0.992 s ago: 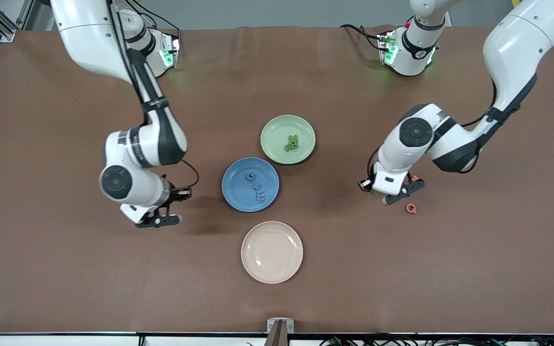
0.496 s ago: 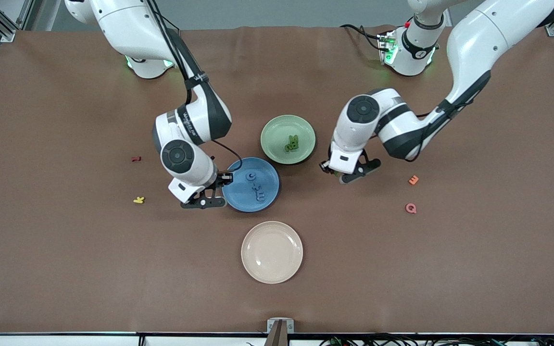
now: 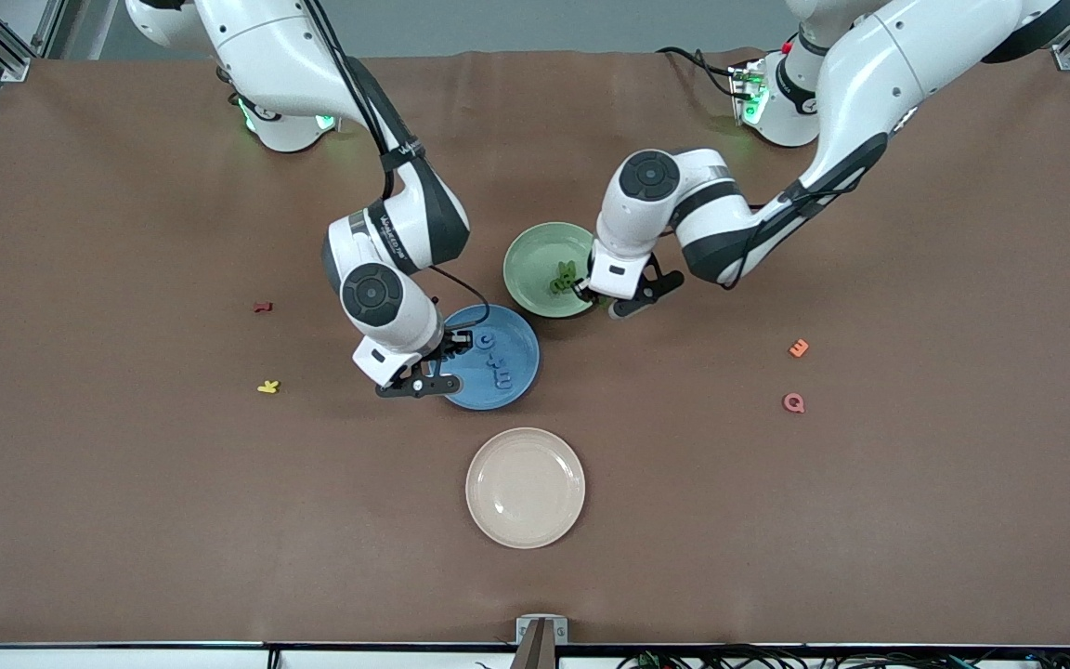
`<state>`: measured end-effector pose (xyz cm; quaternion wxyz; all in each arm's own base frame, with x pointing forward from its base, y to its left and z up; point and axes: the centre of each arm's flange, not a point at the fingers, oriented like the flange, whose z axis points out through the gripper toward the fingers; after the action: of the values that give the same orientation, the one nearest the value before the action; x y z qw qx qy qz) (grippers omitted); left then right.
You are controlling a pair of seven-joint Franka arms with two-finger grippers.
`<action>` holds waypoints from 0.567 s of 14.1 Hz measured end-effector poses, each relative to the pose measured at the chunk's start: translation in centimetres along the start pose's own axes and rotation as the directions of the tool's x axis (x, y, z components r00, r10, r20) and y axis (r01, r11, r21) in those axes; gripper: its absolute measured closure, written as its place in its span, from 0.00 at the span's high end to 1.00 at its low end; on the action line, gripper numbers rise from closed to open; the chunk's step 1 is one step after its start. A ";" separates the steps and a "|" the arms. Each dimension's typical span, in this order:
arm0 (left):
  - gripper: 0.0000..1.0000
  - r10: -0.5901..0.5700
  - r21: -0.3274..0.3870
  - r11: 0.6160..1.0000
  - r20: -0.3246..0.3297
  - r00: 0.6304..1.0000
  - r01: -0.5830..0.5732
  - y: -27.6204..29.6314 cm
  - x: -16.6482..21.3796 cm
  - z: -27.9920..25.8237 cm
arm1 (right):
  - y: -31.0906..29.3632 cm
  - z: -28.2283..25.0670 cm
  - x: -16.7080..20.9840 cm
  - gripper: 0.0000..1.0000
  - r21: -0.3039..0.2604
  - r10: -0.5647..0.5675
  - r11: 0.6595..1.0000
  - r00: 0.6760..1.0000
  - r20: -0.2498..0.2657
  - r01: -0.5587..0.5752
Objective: Sort letters by color into matching plates
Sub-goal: 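Drop the d on the green plate while the right gripper drops a on blue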
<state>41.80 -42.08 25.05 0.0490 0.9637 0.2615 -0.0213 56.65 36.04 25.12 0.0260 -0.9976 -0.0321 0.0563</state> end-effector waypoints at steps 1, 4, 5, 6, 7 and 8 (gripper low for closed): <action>0.28 -0.003 0.004 1.000 0.010 1.000 0.003 0.1 -1.0 0.4 | -0.3 0.4 -0.1 0.30 -0.002 -0.004 1.000 1.000 -0.003 0.004; 0.28 -0.005 0.019 1.000 0.043 0.999 0.004 -0.1 -3.6 1.8 | -0.4 1.5 -0.1 0.30 -0.009 -0.006 1.000 1.000 -0.002 0.006; 0.28 -0.006 0.023 1.000 0.051 0.999 0.005 -0.3 -4.2 2.2 | -0.4 1.6 -0.1 0.30 -0.011 -0.006 1.000 1.000 -0.002 0.006; 0.28 -0.008 0.027 1.000 0.059 0.998 0.007 -0.4 -4.5 2.5 | -0.4 1.7 -0.1 0.30 -0.011 -0.006 1.000 1.000 -0.002 0.006; 0.28 -0.009 0.031 0.999 0.066 0.998 0.007 -0.5 -4.6 2.8 | -0.4 1.7 -0.1 0.36 -0.011 -0.006 1.000 1.000 -0.002 0.006; 0.33 -0.012 0.034 0.999 0.071 0.997 0.009 -0.6 -4.5 3.0 | -0.4 1.7 -0.1 0.44 -0.011 -0.006 1.000 1.000 -0.002 0.006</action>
<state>37.54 -44.16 22.30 0.0421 0.9617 0.2642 -0.0603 56.37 36.52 23.49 0.0207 -0.9976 -0.0351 0.0552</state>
